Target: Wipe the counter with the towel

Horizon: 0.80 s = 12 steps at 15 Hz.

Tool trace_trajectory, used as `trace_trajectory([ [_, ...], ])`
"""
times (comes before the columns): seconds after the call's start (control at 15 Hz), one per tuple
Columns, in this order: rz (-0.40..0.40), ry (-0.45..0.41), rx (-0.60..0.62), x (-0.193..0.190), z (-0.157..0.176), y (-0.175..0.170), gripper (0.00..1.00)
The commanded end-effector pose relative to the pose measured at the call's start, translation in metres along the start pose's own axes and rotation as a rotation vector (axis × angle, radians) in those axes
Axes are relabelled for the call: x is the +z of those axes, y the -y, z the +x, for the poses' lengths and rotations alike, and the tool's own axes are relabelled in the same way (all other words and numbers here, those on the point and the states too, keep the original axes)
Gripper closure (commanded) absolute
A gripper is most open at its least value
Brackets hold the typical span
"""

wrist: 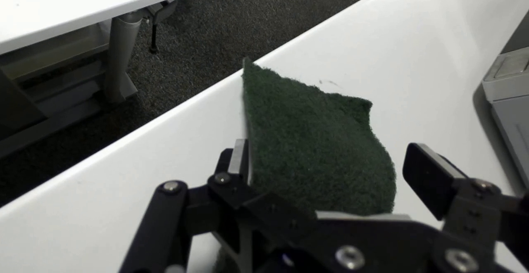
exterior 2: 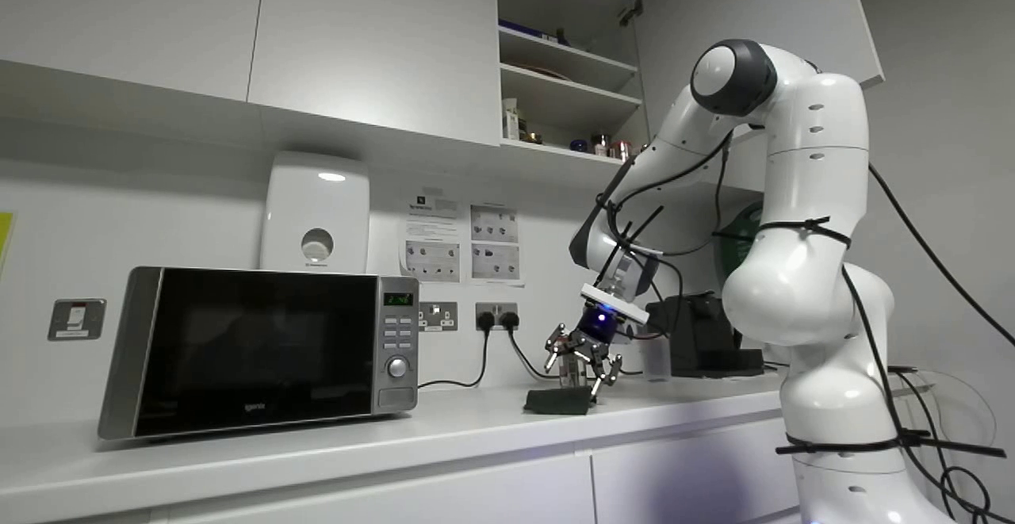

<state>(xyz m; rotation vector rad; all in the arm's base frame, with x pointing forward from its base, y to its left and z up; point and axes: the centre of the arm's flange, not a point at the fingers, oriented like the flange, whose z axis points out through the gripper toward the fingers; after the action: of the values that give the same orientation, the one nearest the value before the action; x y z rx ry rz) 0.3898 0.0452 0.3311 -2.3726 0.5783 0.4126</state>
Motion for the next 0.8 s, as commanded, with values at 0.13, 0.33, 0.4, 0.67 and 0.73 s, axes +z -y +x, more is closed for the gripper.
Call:
trace_trajectory([
  [0.13,0.039,-0.048,-0.010,0.0029,0.0038,-0.0001,0.00],
  [0.33,0.040,-0.073,0.001,0.0003,0.0047,-0.0012,0.00],
  [0.4,0.033,-0.089,0.007,-0.0004,0.0053,-0.0016,0.00],
  [0.67,0.030,-0.135,0.021,-0.0031,0.0091,-0.0049,0.05],
  [0.73,0.031,-0.144,0.024,-0.0035,0.0097,-0.0058,0.26],
])
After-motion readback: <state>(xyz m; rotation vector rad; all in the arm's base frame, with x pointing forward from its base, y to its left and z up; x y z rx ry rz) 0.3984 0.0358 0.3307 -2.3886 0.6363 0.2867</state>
